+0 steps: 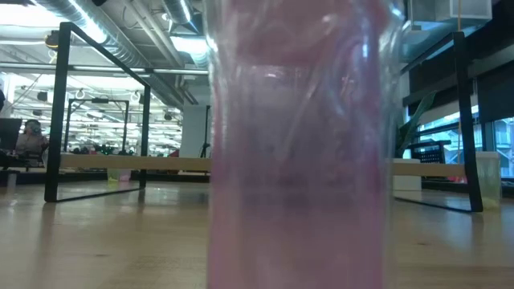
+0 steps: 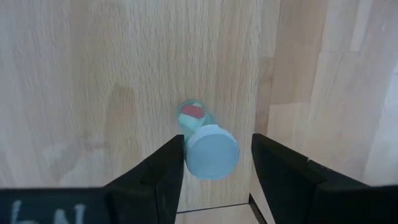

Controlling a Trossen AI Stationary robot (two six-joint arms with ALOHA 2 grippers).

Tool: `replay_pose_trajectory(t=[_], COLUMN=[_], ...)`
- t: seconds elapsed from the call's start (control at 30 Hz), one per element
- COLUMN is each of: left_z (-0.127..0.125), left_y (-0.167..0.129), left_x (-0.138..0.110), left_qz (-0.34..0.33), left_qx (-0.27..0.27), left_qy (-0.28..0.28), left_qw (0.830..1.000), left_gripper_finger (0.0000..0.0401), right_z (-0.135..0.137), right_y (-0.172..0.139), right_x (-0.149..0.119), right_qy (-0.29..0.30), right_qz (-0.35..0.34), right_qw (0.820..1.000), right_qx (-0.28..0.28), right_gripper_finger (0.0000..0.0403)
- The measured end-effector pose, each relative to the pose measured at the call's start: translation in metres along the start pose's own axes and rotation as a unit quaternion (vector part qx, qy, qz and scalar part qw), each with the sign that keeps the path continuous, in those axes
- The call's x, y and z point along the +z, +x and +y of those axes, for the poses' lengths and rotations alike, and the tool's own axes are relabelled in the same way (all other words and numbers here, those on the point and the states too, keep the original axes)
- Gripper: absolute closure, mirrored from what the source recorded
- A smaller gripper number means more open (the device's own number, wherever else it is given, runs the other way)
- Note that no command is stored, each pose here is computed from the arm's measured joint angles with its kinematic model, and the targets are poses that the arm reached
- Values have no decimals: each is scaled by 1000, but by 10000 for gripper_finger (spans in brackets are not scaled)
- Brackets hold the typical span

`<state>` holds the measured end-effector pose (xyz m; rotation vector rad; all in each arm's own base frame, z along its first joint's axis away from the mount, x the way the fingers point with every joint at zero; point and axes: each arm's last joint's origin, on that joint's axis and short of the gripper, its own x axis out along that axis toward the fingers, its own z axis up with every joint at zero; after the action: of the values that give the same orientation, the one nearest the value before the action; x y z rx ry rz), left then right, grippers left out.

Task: Pick and place medicine bottles onto shelf by color
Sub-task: Put the middle right blue pill bottle on the shelf

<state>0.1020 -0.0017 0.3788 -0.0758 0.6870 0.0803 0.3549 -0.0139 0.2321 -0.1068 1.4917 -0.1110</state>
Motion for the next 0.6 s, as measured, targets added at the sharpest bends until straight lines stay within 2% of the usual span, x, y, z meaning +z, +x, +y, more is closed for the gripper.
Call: replay_pose_trajectory(t=[0.6], left_z=[0], left_y=[0], left_x=[0], left_qz=[0], left_qx=[0], left_qy=[-1], left_qw=[1000], left_gripper_finger=[401], right_z=[0], right_y=[0], right_x=[-4], right_qy=[-5], right_qz=[18], right_qw=[1000], right_qx=[1], right_gripper_finger=[214])
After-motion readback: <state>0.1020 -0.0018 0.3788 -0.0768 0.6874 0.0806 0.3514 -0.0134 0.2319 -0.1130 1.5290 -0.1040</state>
